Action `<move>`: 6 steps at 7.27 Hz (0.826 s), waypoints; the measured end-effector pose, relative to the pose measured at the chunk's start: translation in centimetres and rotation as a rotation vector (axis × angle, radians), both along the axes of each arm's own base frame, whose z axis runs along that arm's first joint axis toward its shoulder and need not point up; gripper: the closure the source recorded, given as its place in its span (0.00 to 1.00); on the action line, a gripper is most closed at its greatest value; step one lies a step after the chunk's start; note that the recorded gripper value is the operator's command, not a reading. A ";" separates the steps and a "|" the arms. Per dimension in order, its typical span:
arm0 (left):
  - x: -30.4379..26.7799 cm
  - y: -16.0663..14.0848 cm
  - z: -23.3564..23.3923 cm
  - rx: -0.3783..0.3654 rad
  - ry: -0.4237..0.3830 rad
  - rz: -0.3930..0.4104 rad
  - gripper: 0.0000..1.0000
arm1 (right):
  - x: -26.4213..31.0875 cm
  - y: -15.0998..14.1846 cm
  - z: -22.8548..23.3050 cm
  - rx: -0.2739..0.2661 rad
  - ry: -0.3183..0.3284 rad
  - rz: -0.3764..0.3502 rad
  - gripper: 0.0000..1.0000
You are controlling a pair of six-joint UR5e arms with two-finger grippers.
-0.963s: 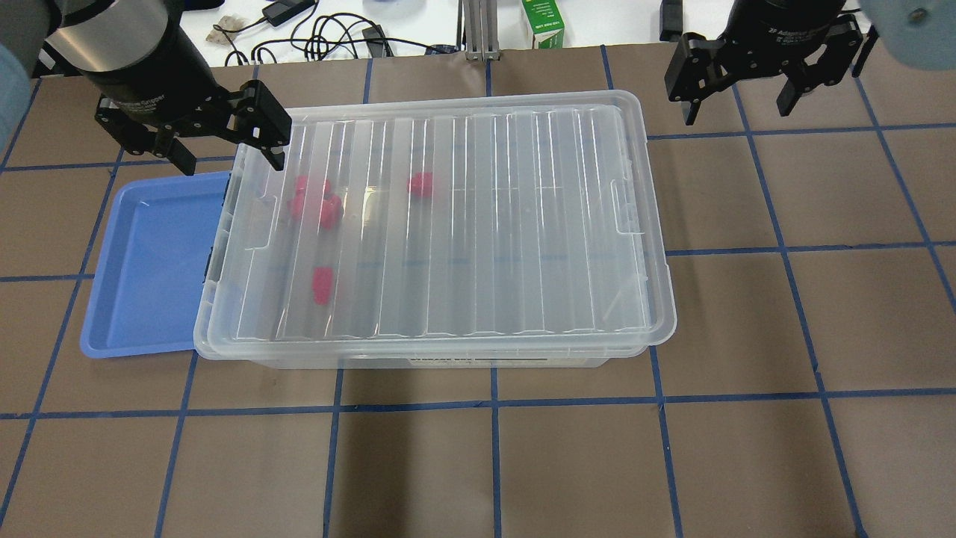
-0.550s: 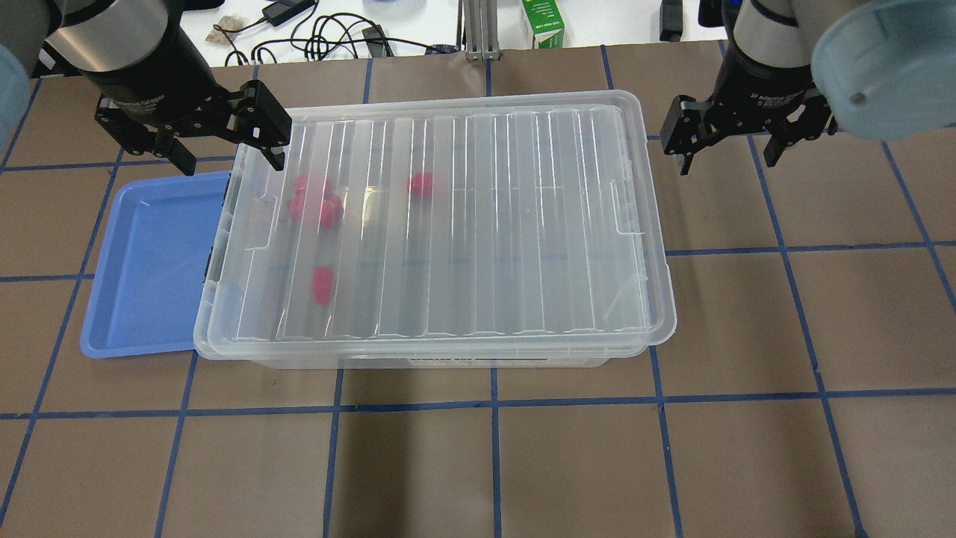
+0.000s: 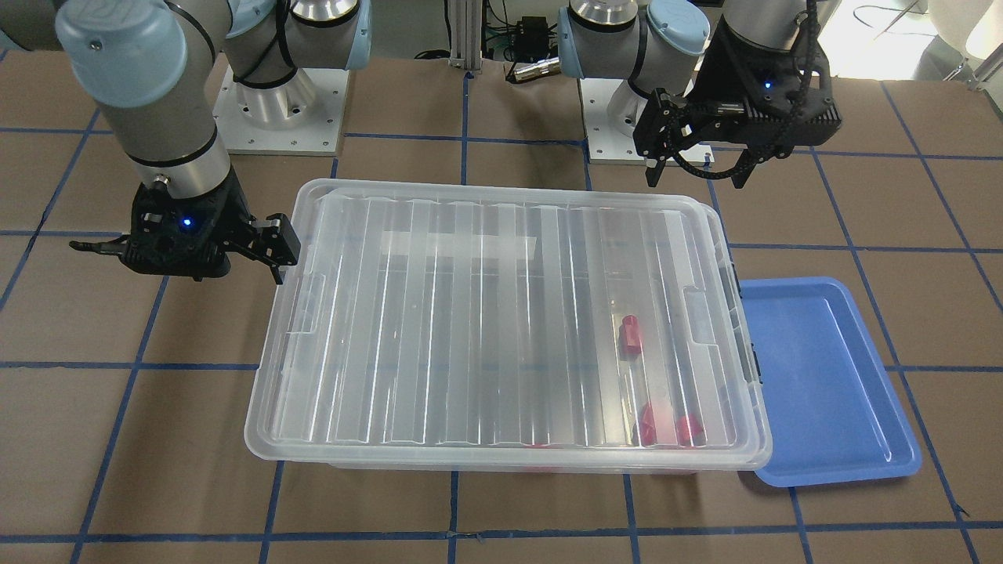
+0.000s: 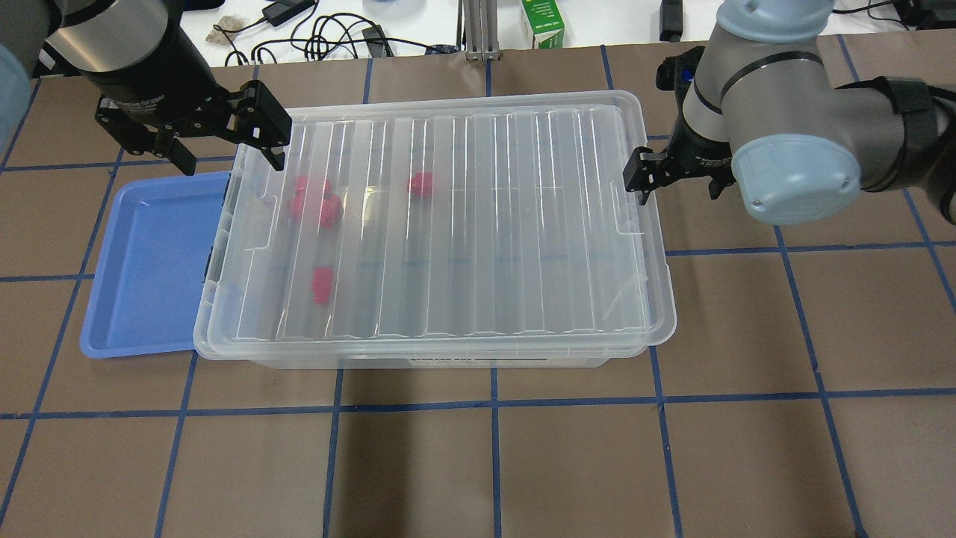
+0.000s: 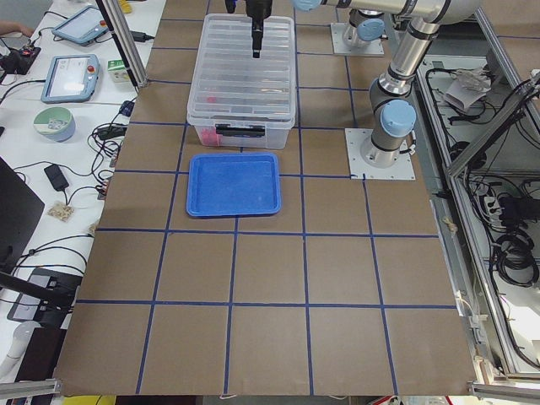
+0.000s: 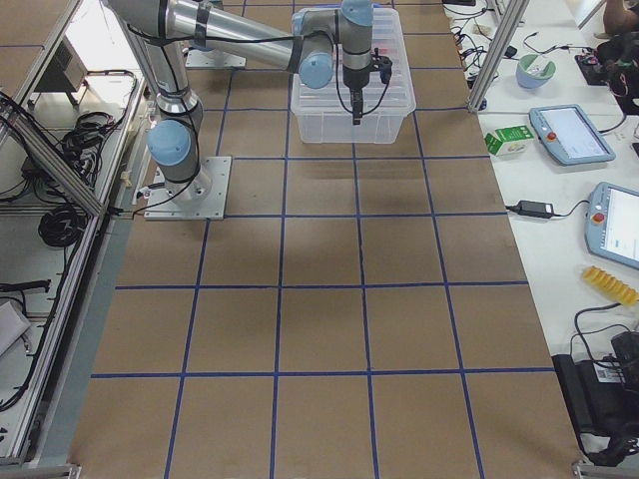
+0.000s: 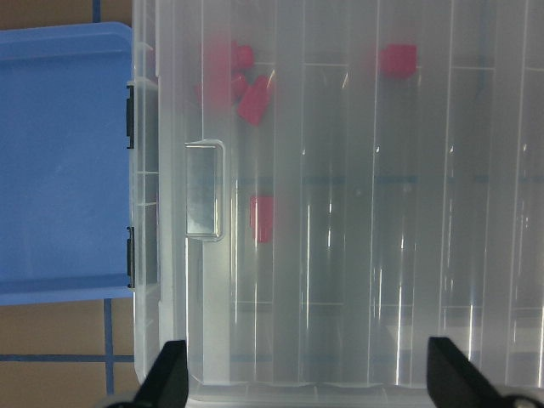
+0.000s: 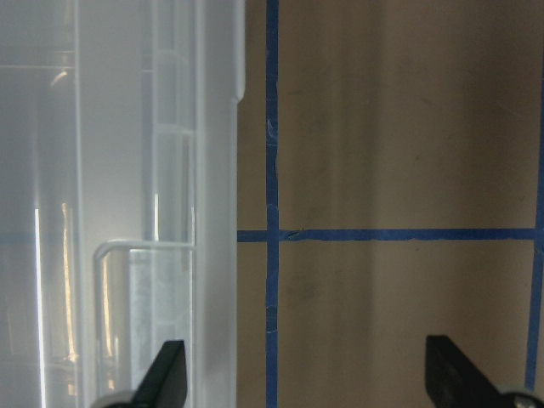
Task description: Place red block in blue tray from box
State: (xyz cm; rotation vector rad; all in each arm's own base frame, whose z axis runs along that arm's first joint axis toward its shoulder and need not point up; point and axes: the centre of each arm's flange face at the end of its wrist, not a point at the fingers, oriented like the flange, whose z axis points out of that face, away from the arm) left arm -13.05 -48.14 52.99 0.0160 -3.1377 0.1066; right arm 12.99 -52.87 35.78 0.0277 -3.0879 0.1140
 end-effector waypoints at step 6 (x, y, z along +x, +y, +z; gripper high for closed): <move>0.0 -0.1 -0.1 0.001 0.001 0.002 0.00 | -3.5 -0.3 -0.7 0.027 0.222 -0.025 0.00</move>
